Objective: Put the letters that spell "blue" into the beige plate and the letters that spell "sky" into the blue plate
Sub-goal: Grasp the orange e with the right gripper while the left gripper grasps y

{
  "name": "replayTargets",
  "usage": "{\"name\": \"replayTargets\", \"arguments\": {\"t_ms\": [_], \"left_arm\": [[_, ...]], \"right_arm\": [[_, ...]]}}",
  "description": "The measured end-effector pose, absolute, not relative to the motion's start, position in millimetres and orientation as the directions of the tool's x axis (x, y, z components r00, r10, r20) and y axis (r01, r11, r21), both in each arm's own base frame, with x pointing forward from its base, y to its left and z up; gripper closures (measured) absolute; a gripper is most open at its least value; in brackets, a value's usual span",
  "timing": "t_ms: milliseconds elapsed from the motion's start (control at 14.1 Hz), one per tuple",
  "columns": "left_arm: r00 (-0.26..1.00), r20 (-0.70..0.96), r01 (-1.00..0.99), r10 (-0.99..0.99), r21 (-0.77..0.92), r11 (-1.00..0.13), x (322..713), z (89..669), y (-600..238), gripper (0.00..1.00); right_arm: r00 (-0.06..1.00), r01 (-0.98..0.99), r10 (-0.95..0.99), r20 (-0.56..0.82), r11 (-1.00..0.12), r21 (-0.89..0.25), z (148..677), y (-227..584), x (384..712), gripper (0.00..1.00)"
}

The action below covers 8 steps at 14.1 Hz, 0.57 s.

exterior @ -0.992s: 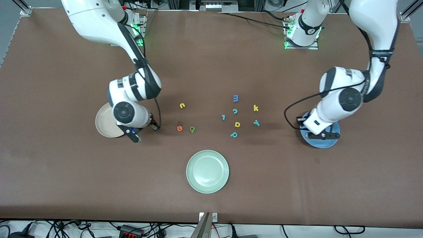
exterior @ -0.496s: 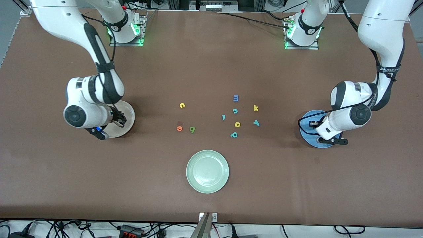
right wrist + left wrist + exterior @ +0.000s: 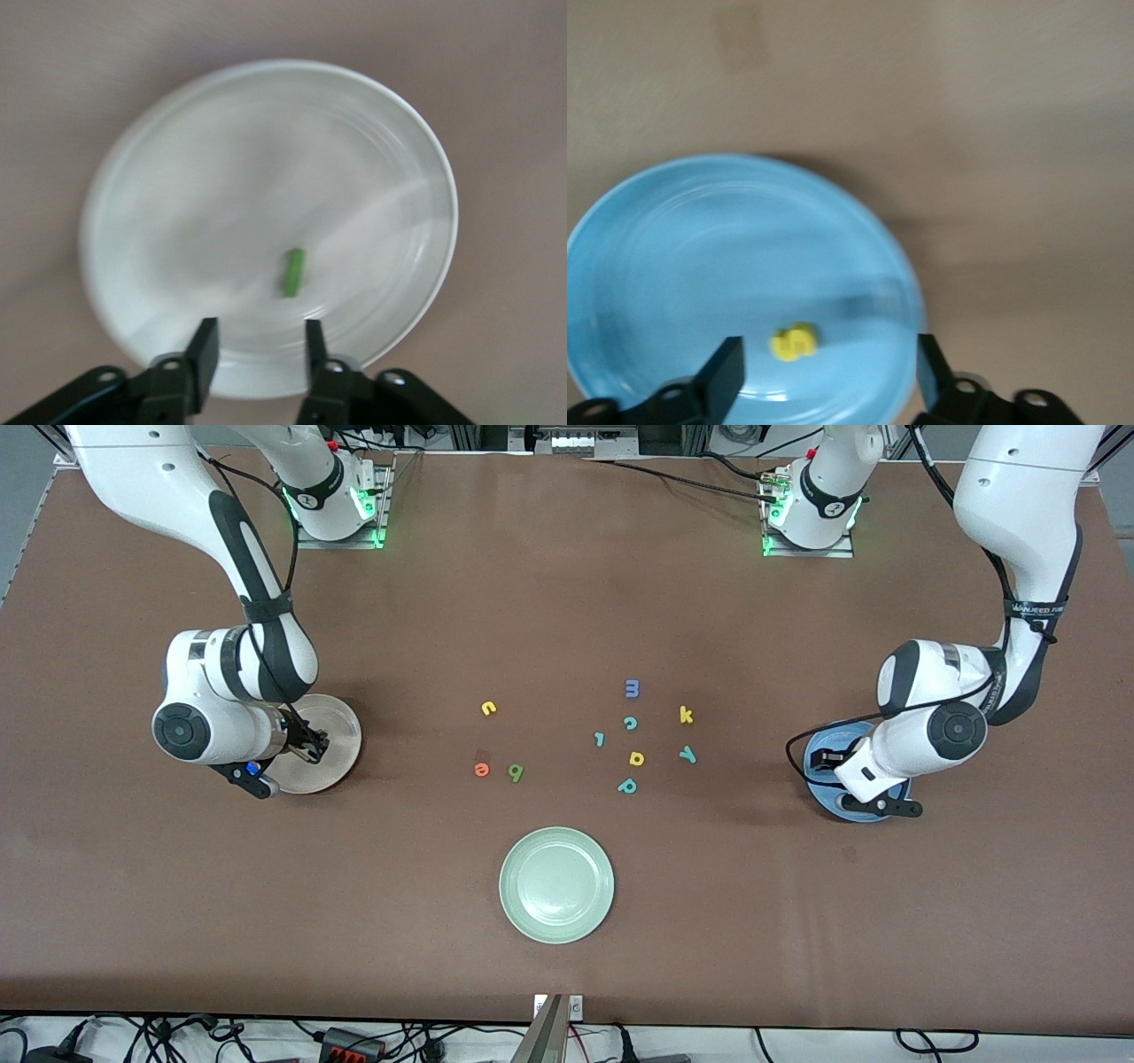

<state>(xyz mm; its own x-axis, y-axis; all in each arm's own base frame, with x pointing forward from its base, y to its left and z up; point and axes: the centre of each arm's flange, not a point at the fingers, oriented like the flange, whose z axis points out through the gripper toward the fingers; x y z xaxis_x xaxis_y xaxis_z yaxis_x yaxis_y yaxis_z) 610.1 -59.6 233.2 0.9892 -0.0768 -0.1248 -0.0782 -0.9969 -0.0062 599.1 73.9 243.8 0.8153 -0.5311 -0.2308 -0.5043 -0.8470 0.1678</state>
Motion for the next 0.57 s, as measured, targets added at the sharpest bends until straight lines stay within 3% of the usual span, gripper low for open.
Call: {"name": "replayTargets", "arguments": {"t_ms": [71, 284, 354, 567], "left_arm": [[0.993, -0.107, -0.058, -0.058, 0.003, -0.998, 613, 246, -82, 0.00], [0.995, -0.092, -0.028, -0.032, 0.036, -0.999, 602, 261, -161, 0.00], [0.996, -0.094, 0.006, 0.003, 0.036, -0.999, 597, 259, -180, 0.00], [0.984, -0.090, 0.157, 0.153, 0.038, -0.987, 586, 244, -222, 0.00]], "right_arm": [[0.831, -0.492, -0.513, -0.215, -0.858, 0.144, 261, 86, 608, 0.38], [0.887, -0.425, -0.429, -0.174, -0.903, 0.061, 293, 156, 627, 0.06], [0.899, -0.401, -0.403, -0.172, -0.915, 0.048, 293, 180, 629, 0.00], [0.941, -0.275, -0.279, -0.193, -0.960, 0.048, 262, 236, 625, 0.00]]}}
